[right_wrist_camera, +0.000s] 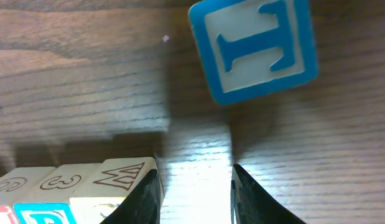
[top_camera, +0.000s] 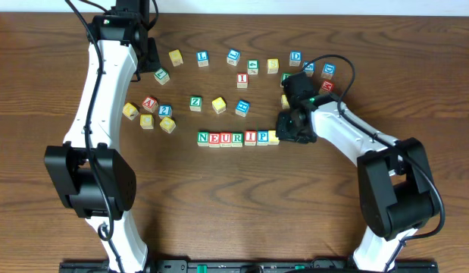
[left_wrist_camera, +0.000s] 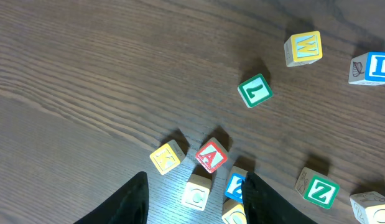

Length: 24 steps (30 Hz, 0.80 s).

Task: Spell out NEURIPS

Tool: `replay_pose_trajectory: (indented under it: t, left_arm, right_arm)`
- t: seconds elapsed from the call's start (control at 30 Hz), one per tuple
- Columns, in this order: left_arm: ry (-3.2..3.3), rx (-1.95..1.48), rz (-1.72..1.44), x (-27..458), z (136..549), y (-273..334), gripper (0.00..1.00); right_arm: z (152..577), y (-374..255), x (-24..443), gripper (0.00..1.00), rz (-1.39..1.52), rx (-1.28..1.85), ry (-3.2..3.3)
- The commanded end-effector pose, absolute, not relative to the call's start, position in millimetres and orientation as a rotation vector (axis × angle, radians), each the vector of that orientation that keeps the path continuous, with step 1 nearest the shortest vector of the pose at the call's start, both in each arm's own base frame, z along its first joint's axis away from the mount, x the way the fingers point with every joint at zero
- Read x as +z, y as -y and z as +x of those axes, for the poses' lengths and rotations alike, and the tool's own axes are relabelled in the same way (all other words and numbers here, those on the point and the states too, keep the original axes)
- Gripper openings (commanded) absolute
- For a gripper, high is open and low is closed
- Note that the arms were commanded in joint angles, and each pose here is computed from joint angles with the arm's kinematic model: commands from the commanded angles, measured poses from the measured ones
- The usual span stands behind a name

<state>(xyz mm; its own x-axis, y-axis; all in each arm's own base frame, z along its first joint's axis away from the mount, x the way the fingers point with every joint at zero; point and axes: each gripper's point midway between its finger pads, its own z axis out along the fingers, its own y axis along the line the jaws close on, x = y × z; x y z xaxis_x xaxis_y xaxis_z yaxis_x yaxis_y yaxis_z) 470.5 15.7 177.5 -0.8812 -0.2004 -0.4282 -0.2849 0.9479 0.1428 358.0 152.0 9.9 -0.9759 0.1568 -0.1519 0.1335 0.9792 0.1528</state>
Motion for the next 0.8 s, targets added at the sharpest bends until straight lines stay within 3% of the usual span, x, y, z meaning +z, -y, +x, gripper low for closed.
replay_pose_trajectory:
  t: [0.0, 0.4, 0.77]
  left_arm:
    - [-2.639, 0.298, -0.346, 198, 470, -21, 0.48]
    - [-2.640, 0.298, -0.346, 198, 469, -21, 0.47]
    - [-2.640, 0.298, -0.346, 198, 469, -21, 0.48]
  right_arm:
    - [351, -160, 4, 0.32, 0.264, 0.220, -2.982]
    - [357, -167, 7, 0.36, 0.222, 0.232, -2.950]
    - [362, -169, 15, 0.47, 0.158, 0.236, -2.945]
